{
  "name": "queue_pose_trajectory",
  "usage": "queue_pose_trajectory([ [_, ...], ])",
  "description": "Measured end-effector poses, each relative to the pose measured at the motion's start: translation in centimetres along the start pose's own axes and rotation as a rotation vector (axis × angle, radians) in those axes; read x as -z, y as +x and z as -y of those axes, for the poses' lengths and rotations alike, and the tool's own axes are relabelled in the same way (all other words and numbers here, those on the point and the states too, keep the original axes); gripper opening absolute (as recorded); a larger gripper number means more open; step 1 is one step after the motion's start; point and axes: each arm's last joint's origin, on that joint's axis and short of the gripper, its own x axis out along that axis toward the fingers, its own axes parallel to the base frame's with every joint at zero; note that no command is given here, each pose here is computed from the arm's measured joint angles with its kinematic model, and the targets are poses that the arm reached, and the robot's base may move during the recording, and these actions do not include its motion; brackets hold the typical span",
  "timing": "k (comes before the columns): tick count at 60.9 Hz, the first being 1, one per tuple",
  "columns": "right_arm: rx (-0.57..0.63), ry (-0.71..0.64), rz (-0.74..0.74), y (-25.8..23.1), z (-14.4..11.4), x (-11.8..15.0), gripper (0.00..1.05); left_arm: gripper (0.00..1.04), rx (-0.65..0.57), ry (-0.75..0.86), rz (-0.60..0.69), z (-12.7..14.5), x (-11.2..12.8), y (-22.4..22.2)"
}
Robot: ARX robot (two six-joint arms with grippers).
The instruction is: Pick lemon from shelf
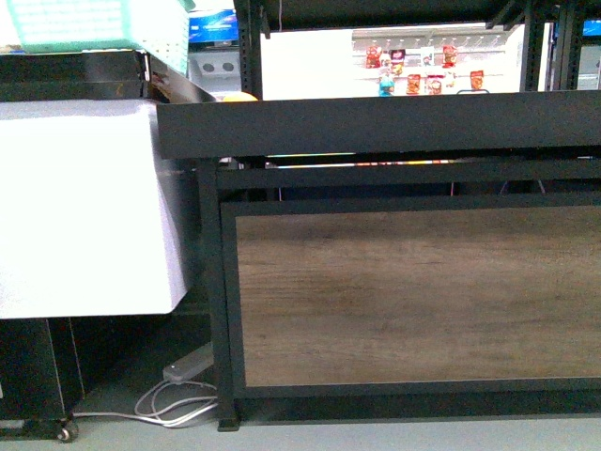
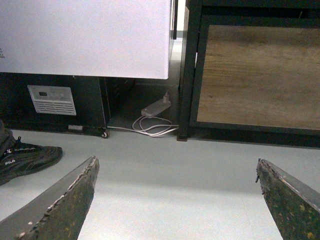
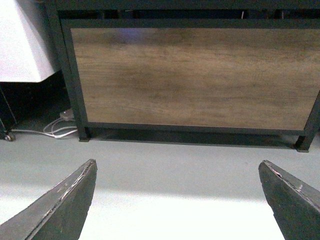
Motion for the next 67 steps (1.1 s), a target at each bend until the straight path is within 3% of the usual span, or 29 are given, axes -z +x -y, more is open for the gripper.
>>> queue_pose_trajectory([
  [67, 0.0, 0.0, 0.0, 0.0, 0.0, 0.0, 0.97, 0.97, 0.0, 0.0, 0.0, 0.0, 0.0, 0.0],
])
